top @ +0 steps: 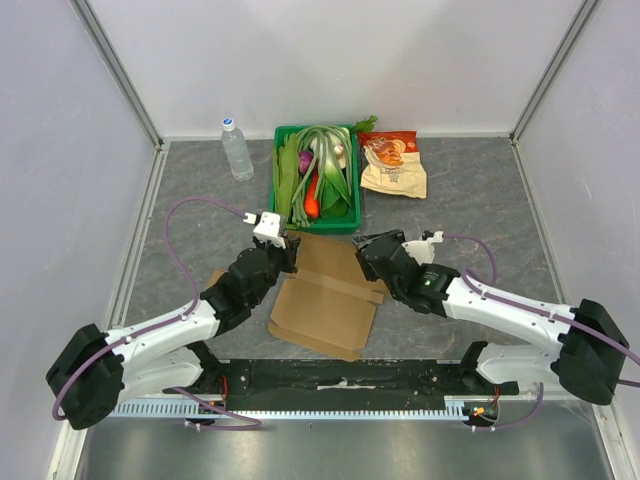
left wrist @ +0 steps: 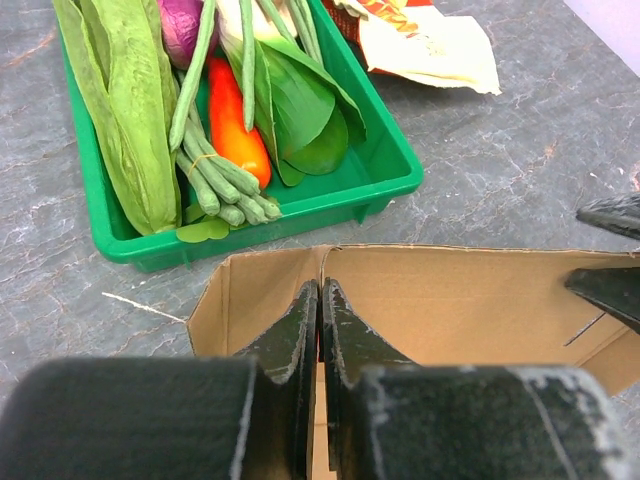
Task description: Fold the paper box
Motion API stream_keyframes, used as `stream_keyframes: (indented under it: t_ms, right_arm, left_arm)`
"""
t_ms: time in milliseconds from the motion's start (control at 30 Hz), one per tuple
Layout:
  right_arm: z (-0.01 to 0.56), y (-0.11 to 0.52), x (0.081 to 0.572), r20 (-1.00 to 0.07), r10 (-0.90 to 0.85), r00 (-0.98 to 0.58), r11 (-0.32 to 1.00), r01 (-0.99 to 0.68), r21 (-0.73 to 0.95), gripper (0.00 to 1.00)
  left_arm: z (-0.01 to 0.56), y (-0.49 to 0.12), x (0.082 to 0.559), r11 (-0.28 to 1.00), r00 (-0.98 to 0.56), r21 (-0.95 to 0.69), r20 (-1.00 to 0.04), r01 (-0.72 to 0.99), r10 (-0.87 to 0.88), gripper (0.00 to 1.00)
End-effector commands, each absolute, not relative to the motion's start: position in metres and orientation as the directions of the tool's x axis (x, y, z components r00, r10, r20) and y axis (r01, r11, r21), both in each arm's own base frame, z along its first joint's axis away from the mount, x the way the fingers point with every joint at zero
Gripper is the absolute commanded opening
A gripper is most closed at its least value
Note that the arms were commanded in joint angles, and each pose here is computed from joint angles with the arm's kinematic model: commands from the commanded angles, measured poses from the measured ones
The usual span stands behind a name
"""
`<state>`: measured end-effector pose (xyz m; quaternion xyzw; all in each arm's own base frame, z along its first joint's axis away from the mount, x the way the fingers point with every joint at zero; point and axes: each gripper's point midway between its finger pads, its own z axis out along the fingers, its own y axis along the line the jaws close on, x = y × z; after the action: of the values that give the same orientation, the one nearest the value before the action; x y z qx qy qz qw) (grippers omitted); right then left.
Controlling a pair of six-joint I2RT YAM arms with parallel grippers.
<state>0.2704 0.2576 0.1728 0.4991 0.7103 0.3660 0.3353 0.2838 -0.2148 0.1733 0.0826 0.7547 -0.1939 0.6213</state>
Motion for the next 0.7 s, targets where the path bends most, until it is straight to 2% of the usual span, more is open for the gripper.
stream_keyframes:
  t_ms: [0, 167, 267, 533, 633, 667]
  right_arm:
    - [0.208, 0.269, 0.29, 0.261, 0.961, -0.09, -0.188, 0.481, 0.856, 0.5]
    - [0.209, 0.269, 0.294, 0.27, 0.959, -0.088, -0.197, 0.477, 0.856, 0.47]
    - [0.208, 0.266, 0.294, 0.282, 0.956, -0.078, -0.214, 0.47, 0.857, 0.41]
    - [0.204, 0.268, 0.297, 0.308, 0.948, -0.081, -0.236, 0.472, 0.85, 0.34]
    - [0.201, 0.266, 0.296, 0.304, 0.949, -0.08, -0.232, 0.473, 0.85, 0.26]
    - [0.197, 0.263, 0.296, 0.298, 0.951, -0.076, -0.228, 0.476, 0.849, 0.17]
  left_arm:
    - [0.196, -0.217, 0.287, 0.902, -0.158, -0.253, -0.965, 0.35, -0.209, 0.08]
    - [0.196, -0.22, 0.286, 0.904, -0.156, -0.242, -0.968, 0.353, -0.199, 0.08]
    - [0.196, -0.221, 0.286, 0.903, -0.157, -0.245, -0.967, 0.354, -0.201, 0.08]
    - [0.193, -0.228, 0.284, 0.899, -0.163, -0.247, -0.966, 0.361, -0.2, 0.08]
    - [0.193, -0.23, 0.284, 0.897, -0.172, -0.254, -0.964, 0.362, -0.203, 0.09]
    - [0.188, -0.23, 0.284, 0.899, -0.191, -0.252, -0.962, 0.358, -0.193, 0.13]
